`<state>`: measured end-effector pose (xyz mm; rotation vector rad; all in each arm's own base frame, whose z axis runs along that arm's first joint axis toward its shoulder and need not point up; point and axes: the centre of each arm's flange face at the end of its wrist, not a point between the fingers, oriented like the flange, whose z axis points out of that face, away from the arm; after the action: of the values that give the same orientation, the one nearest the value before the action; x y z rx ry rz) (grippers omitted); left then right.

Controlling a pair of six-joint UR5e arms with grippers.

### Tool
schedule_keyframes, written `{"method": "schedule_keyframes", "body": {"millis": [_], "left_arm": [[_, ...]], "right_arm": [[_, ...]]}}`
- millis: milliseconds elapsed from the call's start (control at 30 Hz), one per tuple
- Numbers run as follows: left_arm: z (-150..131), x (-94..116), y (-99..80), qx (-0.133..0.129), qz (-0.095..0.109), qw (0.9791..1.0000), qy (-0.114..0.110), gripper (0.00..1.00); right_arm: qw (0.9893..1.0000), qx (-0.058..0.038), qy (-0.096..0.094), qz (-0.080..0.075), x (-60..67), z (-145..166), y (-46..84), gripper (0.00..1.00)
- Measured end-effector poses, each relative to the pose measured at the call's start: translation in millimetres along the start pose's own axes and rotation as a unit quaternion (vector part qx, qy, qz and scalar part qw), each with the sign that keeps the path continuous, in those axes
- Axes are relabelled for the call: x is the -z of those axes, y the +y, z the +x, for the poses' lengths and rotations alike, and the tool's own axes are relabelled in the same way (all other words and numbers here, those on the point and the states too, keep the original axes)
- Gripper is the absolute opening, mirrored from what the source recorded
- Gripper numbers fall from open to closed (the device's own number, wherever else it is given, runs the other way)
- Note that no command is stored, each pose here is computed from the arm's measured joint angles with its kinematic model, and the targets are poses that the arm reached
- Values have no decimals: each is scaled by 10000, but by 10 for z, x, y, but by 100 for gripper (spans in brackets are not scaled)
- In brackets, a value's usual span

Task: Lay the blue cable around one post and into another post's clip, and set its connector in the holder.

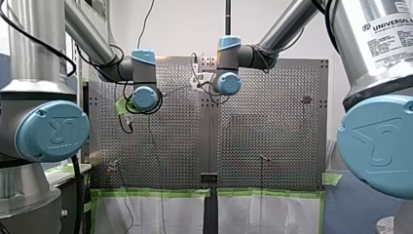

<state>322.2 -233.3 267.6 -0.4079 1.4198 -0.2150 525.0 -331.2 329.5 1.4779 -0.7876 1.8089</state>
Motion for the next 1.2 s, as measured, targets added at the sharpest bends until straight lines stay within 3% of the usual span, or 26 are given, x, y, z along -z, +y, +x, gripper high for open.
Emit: {"method": "schedule_keyframes", "body": {"millis": [267,400,600,800,1200], "left_arm": [[-321,-98,126,328,-8,9995,-37,100],[-468,-139,171,488,6,9988,-64,100],[-779,-248,193,800,69,9966,-188,100],[-1073,-443,201,1002,80,9945,-291,100],[-1749,-801,349,1090,-336,9887,-977,100]], "right_arm": [[9999,9,71,114,-137,102,-82,2],[9998,72,-52,155,-221,9,-149,2],[9991,213,-280,238,-332,-151,-244,2],[9989,204,-198,366,-434,-44,-357,2],[9979,200,14,612,-519,212,-590,2]]}}
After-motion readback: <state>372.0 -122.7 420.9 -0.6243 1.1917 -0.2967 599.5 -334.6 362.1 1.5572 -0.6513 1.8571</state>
